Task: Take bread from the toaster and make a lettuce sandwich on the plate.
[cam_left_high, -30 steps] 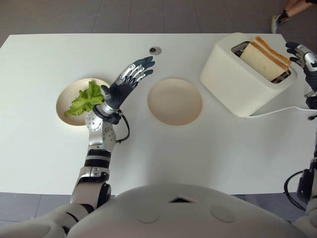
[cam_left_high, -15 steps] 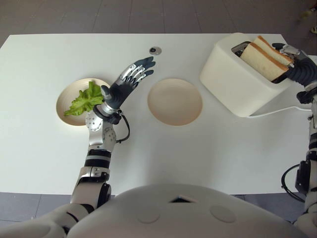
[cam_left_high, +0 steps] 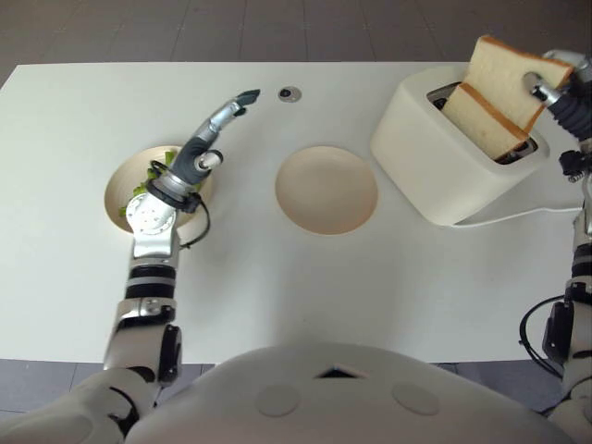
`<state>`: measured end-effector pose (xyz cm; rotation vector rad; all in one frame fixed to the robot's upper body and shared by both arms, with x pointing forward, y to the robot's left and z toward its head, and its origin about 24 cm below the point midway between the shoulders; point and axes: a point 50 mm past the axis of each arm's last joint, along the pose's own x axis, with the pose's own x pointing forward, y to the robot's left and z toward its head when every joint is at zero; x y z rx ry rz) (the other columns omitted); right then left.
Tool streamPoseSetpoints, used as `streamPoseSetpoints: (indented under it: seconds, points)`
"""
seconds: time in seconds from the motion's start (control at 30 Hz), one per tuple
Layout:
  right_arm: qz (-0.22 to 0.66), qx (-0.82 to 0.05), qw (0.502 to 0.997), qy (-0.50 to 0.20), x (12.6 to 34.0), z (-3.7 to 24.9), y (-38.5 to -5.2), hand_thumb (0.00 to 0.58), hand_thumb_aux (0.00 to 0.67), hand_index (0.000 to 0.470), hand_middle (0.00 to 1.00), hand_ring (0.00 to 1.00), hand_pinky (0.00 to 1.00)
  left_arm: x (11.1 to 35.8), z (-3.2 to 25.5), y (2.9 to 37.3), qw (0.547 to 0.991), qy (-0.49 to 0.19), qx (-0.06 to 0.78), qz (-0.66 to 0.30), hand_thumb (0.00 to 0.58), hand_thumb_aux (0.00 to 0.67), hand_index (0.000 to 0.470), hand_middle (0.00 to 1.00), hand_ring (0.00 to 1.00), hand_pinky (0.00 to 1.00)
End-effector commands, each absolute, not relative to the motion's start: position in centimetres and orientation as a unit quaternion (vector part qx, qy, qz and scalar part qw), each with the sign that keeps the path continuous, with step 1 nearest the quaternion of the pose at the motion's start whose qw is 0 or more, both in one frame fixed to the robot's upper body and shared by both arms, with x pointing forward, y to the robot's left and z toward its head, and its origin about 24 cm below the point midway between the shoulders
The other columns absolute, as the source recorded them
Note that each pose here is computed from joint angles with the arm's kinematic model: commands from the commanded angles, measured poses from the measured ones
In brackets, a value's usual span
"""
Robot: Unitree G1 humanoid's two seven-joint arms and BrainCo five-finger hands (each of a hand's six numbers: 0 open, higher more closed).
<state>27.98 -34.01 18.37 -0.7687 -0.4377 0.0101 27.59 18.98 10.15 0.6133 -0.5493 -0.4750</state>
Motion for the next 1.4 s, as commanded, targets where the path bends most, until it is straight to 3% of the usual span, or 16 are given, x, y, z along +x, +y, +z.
streamPoseSetpoints:
  seconds: [0.03, 0.17, 0.43, 0.63, 0.77, 0.8, 0.83, 0.93, 0.97, 1.17, 1.2, 1.23, 1.27, 1.3, 1.33, 1.4]
  points:
    - [-0.030, -0.333, 0.891, -0.307, 27.8, 21.1, -33.0, 0.580, 0.670, 0.470, 1.00, 1.00, 1.00, 28.2, 10.4, 22.9, 0.831, -0.196, 0.497, -0.156, 0.000, 0.000, 0.000, 0.00, 0.00, 0.00]
    - [-0.049, -0.311, 0.879, -0.358, 27.3, 22.5, -32.4, 0.580, 0.670, 0.470, 1.00, 1.00, 1.00, 27.7, 8.5, 28.0, 0.775, -0.068, 0.616, -0.123, 0.000, 0.000, 0.000, 0.00, 0.00, 0.00]
    - [0.065, -0.249, 0.855, -0.450, 26.5, 22.9, -26.7, 0.580, 0.670, 0.470, 1.00, 1.00, 1.00, 25.9, 5.3, 31.3, 0.739, 0.101, 0.646, -0.162, 0.000, 0.000, 0.000, 0.00, 0.00, 0.00]
    - [0.256, -0.270, 0.874, -0.312, 28.5, 15.3, -20.3, 0.580, 0.670, 0.470, 1.00, 1.00, 1.00, 25.3, 3.3, 31.4, 0.733, 0.154, 0.635, -0.190, 0.000, 0.000, 0.000, 0.00, 0.00, 0.00]
    - [0.333, -0.298, 0.868, -0.216, 28.6, 9.9, -17.7, 0.580, 0.670, 0.470, 1.00, 1.00, 1.00, 25.4, 3.2, 30.7, 0.735, 0.141, 0.628, -0.214, 0.000, 0.000, 0.000, 0.00, 0.00, 0.00]
    - [0.345, -0.301, 0.866, -0.201, 28.6, 9.0, -17.3, 0.580, 0.670, 0.470, 1.00, 1.00, 1.00, 25.6, 3.5, 30.4, 0.737, 0.126, 0.629, -0.215, 0.075, 0.045, 0.031, 0.00, 0.00, 0.00]
    - [0.350, -0.308, 0.864, -0.188, 28.6, 8.3, -16.9, 0.580, 0.670, 0.470, 1.00, 1.00, 1.00, 25.8, 4.1, 30.0, 0.739, 0.103, 0.630, -0.215, 0.316, 0.218, 0.153, 0.00, 0.00, 0.00]
    - [0.363, -0.316, 0.860, -0.171, 28.6, 7.1, -16.2, 0.580, 0.670, 0.470, 1.00, 1.00, 1.00, 26.4, 5.7, 28.8, 0.749, 0.037, 0.626, -0.213, 0.540, 0.494, 0.347, 0.00, 0.00, 0.00]
    - [0.366, -0.318, 0.859, -0.166, 28.6, 6.9, -16.1, 0.580, 0.670, 0.470, 1.00, 1.00, 1.00, 26.5, 6.1, 28.5, 0.752, 0.018, 0.623, -0.213, 0.580, 0.670, 0.470, 0.00, 0.00, 0.00]
    - [0.361, -0.342, 0.858, -0.130, 29.1, 5.8, -16.2, 0.580, 0.670, 0.470, 1.00, 1.00, 1.00, 26.8, 7.9, 27.4, 0.760, -0.058, 0.615, -0.203, 0.580, 0.670, 0.470, 0.00, 0.00, 0.00]
    - [0.358, -0.349, 0.857, -0.122, 29.2, 5.5, -16.2, 0.574, 0.604, 0.424, 1.00, 1.00, 1.00, 26.9, 8.0, 27.4, 0.761, -0.063, 0.614, -0.202, 0.580, 0.670, 0.470, 0.00, 0.00, 0.00]
    - [0.359, -0.356, 0.855, -0.116, 29.3, 5.2, -16.2, 0.526, 0.465, 0.326, 1.00, 1.00, 1.00, 26.9, 8.1, 27.3, 0.763, -0.068, 0.611, -0.200, 0.580, 0.670, 0.470, 0.00, 0.00, 0.00]
    - [0.363, -0.362, 0.851, -0.109, 29.2, 5.0, -16.1, 0.484, 0.397, 0.278, 1.00, 1.00, 1.00, 27.0, 8.1, 27.2, 0.765, -0.074, 0.608, -0.200, 0.580, 0.670, 0.470, 0.00, 0.00, 0.00]
    - [0.370, -0.371, 0.846, -0.100, 29.1, 4.6, -16.0, 0.136, 0.084, 0.059, 1.00, 1.00, 1.00, 27.0, 8.2, 27.1, 0.767, -0.080, 0.604, -0.200, 0.580, 0.670, 0.470, 0.00, 0.00, 0.00]
    - [0.380, -0.383, 0.837, -0.091, 29.0, 4.2, -15.9, 0.000, 0.000, 0.000, 1.00, 1.00, 1.00, 27.0, 8.2, 26.9, 0.771, -0.088, 0.598, -0.203, 0.580, 0.670, 0.470, 0.00, 0.00, 0.00]
    - [0.388, -0.405, 0.824, -0.074, 28.8, 3.5, -15.9, 0.000, 0.000, 0.000, 1.00, 1.00, 1.00, 27.1, 8.3, 26.0, 0.778, -0.110, 0.581, -0.214, 0.580, 0.670, 0.470, 0.00, 0.00, 0.00]
